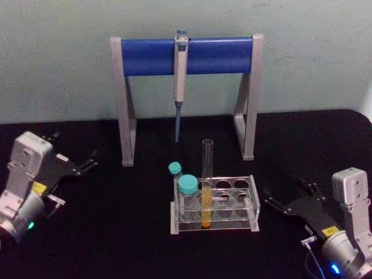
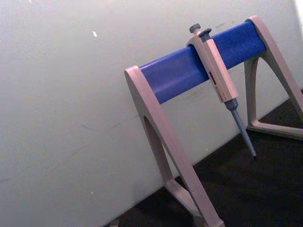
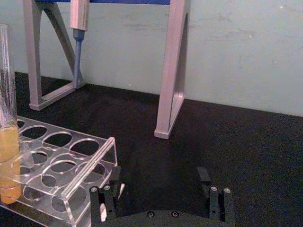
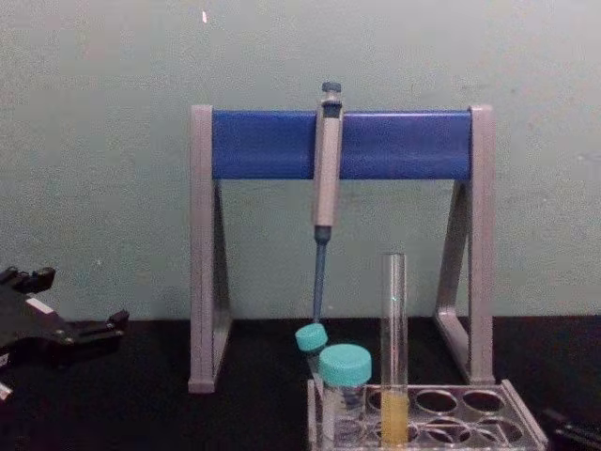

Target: Pick up the test tube from the test tube rack, shake it, then place it back into the test tube rack.

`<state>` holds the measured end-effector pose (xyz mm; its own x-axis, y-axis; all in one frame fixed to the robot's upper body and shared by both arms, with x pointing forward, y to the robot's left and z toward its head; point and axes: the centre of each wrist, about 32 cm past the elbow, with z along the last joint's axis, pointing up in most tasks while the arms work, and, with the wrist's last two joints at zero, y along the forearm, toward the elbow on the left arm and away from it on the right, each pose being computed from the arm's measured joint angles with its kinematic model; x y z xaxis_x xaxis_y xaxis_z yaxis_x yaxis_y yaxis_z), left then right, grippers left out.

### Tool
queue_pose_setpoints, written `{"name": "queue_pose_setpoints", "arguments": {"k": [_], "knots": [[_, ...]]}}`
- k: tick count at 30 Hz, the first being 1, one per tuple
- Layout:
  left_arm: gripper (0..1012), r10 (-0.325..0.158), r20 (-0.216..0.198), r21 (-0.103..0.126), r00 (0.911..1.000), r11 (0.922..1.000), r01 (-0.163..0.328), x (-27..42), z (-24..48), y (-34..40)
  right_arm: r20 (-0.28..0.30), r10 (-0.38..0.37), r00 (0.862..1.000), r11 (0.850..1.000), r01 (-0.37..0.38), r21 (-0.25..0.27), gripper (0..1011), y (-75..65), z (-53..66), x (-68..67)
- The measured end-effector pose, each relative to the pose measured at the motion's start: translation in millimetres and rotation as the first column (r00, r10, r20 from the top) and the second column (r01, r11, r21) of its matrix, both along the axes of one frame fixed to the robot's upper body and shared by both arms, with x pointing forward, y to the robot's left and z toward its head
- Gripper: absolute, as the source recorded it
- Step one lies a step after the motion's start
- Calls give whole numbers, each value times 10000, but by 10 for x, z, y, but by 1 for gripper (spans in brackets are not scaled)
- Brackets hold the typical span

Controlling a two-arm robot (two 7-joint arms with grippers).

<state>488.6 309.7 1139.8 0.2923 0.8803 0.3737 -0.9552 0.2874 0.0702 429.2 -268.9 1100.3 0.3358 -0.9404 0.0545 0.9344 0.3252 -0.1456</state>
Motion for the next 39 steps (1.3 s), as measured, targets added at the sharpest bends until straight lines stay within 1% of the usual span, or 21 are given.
{"name": "queue_pose_setpoints", "arguments": {"k": [39], "knots": [[1001,1,-1,1,10000,10000,-1,0,0,0,-1,-1,10000,10000,1,2,1000,0,0,0]]}}
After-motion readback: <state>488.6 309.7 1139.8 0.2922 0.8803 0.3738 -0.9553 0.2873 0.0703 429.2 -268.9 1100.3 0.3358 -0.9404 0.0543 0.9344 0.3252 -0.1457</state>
